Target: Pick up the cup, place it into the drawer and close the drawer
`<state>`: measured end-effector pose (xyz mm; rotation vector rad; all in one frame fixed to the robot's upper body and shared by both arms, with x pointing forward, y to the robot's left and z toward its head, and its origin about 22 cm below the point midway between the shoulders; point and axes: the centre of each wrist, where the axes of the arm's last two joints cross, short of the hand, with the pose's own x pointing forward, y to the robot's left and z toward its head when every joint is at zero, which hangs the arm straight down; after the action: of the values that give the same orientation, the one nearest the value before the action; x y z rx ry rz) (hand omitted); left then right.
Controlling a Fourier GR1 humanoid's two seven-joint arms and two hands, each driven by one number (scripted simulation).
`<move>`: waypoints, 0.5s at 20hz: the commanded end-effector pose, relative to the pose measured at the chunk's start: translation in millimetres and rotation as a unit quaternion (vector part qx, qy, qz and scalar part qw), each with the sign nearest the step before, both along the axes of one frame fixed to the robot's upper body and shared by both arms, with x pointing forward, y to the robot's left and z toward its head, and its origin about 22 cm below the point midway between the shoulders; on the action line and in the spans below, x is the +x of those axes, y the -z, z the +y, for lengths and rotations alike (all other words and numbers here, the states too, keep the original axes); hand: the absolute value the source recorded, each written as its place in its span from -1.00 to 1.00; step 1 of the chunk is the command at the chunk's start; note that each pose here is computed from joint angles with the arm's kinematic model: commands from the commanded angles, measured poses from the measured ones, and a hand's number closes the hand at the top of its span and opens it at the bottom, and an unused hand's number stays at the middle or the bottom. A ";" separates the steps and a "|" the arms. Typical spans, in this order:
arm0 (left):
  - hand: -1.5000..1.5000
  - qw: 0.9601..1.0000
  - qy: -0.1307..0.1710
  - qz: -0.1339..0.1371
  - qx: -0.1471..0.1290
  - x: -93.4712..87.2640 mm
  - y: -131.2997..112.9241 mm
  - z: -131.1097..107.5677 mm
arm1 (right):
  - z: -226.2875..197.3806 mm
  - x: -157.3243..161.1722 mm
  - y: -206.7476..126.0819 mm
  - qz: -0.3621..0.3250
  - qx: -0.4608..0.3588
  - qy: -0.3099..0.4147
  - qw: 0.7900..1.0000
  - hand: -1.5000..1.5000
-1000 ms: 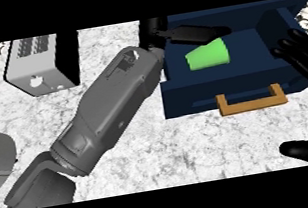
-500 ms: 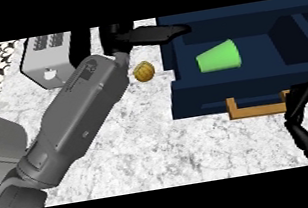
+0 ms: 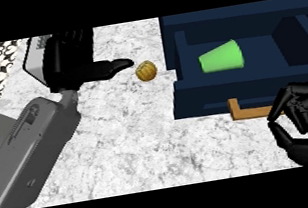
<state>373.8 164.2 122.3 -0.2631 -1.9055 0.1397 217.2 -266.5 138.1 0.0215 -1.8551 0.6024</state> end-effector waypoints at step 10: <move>-1.00 1.000 0.000 0.008 -0.011 -58.6 44.9 86.7 | 26.4 24.4 40.4 -0.058 -0.259 -0.021 0.964 1.00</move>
<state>328.0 234.9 87.8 -0.2731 -1.8825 0.1651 237.3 -249.4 112.9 -0.2241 -1.7925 0.9554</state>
